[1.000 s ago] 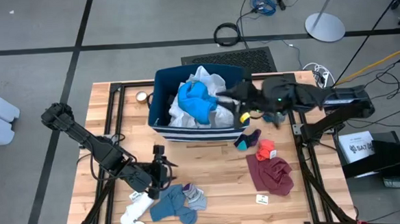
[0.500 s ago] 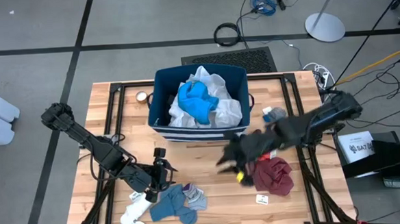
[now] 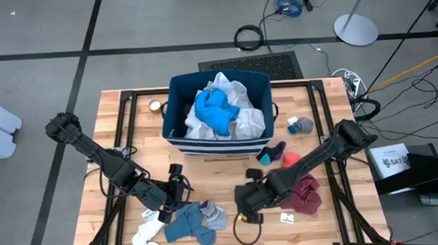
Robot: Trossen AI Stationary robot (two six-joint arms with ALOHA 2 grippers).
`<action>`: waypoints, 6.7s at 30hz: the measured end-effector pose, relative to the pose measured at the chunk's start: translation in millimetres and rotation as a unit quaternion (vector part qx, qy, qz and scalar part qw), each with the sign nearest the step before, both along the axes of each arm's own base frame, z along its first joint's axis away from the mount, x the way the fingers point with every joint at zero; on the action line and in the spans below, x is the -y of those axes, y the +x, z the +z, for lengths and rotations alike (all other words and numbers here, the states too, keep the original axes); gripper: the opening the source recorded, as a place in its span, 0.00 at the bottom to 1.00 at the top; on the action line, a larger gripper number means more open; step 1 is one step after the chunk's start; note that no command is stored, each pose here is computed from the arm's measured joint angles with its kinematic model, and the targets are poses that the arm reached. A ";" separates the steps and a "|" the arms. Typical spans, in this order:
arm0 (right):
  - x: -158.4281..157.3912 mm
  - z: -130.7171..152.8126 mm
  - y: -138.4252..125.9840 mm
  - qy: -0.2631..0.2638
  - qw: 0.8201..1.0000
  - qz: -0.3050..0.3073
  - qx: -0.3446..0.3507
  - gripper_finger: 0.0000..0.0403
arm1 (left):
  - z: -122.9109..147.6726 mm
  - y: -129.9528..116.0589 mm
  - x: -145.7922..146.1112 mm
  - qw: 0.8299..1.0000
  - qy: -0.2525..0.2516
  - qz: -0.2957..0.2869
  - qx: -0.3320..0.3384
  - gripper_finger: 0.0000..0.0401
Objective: Sort clothes
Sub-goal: Put the red underwear into the white and blue laundry organizer, then put the white socks into the white and blue laundry organizer
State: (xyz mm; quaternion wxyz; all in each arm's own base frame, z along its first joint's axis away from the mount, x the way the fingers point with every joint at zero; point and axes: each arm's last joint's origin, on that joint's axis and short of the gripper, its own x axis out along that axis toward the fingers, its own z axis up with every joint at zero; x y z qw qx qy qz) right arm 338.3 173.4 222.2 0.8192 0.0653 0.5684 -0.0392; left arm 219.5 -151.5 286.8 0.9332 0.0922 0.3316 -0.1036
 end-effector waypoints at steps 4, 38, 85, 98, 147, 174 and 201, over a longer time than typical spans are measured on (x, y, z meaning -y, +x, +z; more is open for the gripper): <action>10.3 -4.4 -15.3 -0.017 0.992 -0.096 -0.085 0.26 | 0.1 0.0 0.0 1.000 0.000 0.000 0.000 0.50; 54.0 -85.2 -125.5 0.045 0.932 -0.313 -0.176 0.26 | -0.3 0.0 0.4 1.000 -0.003 -0.004 -0.003 0.50; -37.4 105.4 -63.2 -0.045 0.890 0.066 0.450 0.00 | -0.3 0.1 0.4 1.000 -0.003 -0.004 -0.003 0.50; -10.9 140.4 -42.1 -0.178 0.807 0.041 0.561 0.00 | -0.3 0.1 0.5 1.000 -0.003 -0.004 -0.002 0.50; 242.6 113.1 -55.7 -0.220 0.891 -0.306 0.253 0.00 | -0.3 0.1 0.5 1.000 -0.002 -0.005 -0.002 0.50; 255.2 66.2 -11.1 -0.259 0.913 -0.246 0.199 0.15 | -0.4 0.0 0.4 1.000 -0.001 -0.005 -0.003 0.50; 218.4 164.7 -78.9 -0.258 0.848 -0.261 0.382 0.39 | -0.4 0.0 0.4 1.000 -0.002 -0.005 -0.003 0.50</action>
